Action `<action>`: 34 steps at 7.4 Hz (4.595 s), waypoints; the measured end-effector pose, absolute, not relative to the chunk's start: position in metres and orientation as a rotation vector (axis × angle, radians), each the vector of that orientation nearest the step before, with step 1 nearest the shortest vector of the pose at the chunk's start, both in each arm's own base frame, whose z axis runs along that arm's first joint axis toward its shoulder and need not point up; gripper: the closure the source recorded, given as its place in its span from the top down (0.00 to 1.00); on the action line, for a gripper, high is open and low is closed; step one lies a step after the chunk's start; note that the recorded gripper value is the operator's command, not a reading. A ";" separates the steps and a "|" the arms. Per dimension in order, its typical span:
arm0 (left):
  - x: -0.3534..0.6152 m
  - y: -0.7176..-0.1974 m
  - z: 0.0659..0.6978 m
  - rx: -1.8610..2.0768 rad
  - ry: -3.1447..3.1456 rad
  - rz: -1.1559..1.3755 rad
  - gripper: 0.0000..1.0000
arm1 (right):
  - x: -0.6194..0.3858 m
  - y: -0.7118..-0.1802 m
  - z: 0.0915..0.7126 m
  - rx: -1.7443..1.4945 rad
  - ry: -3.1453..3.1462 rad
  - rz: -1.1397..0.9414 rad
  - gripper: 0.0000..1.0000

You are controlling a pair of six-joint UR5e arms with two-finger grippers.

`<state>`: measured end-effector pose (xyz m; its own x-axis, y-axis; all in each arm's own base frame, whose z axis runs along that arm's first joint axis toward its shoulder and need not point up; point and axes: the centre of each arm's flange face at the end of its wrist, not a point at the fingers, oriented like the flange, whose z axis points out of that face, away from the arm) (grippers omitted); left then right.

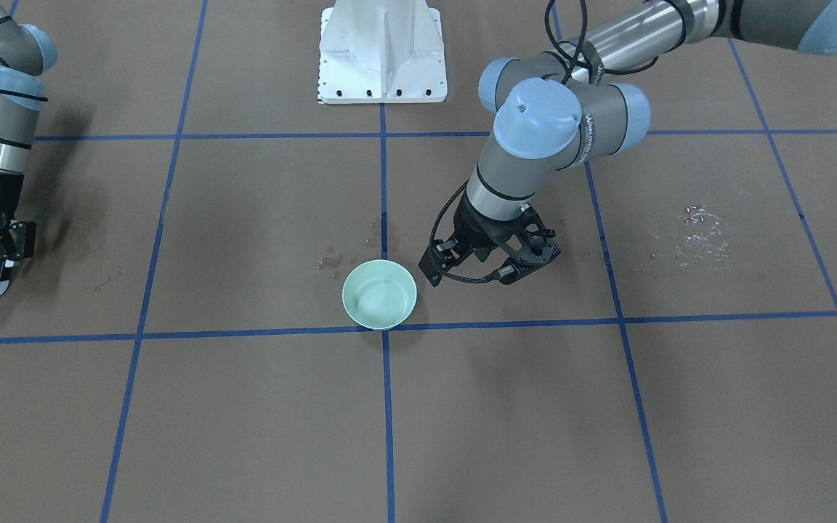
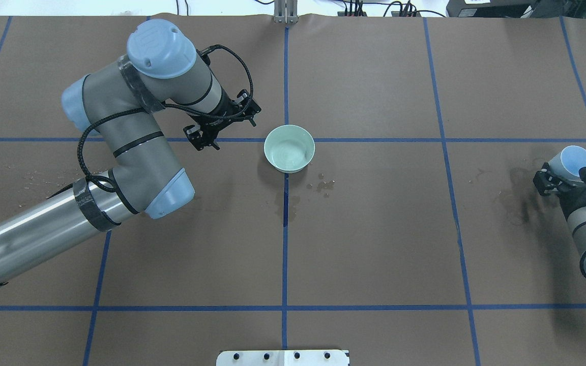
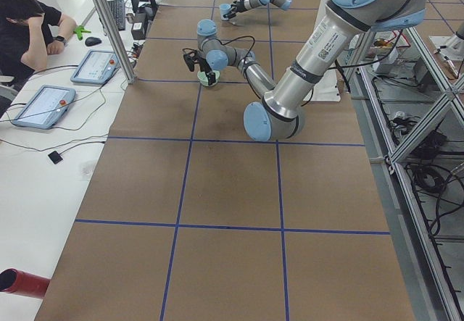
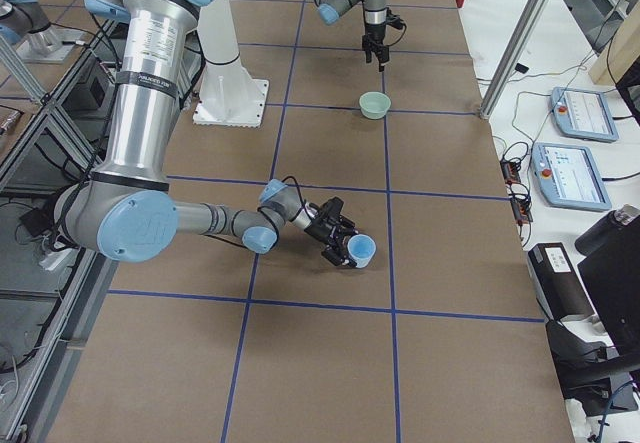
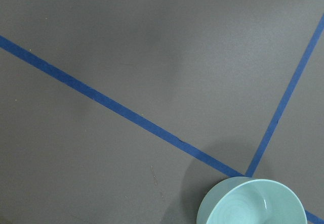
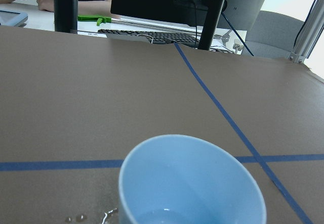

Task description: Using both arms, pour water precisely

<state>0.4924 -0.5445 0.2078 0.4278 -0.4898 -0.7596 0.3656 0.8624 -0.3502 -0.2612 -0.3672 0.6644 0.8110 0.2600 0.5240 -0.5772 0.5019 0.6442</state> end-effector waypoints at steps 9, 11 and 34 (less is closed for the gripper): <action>0.492 -0.543 0.211 -0.143 0.992 -0.543 1.00 | -0.259 -0.407 0.656 0.922 -0.373 0.541 0.00; 0.486 -0.542 0.206 -0.139 1.004 -0.532 1.00 | -0.256 -0.439 0.624 0.900 -0.459 0.527 0.00; 0.254 -0.533 0.361 0.093 0.897 -0.164 1.00 | -0.541 -0.486 0.208 0.439 -0.721 -0.602 0.00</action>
<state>0.2544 -0.5335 0.3605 0.6122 -0.1030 -0.7839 0.1807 0.9835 0.0119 -0.5413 -0.4856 0.2084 0.5969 -0.6445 0.4778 0.3556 0.7464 0.5625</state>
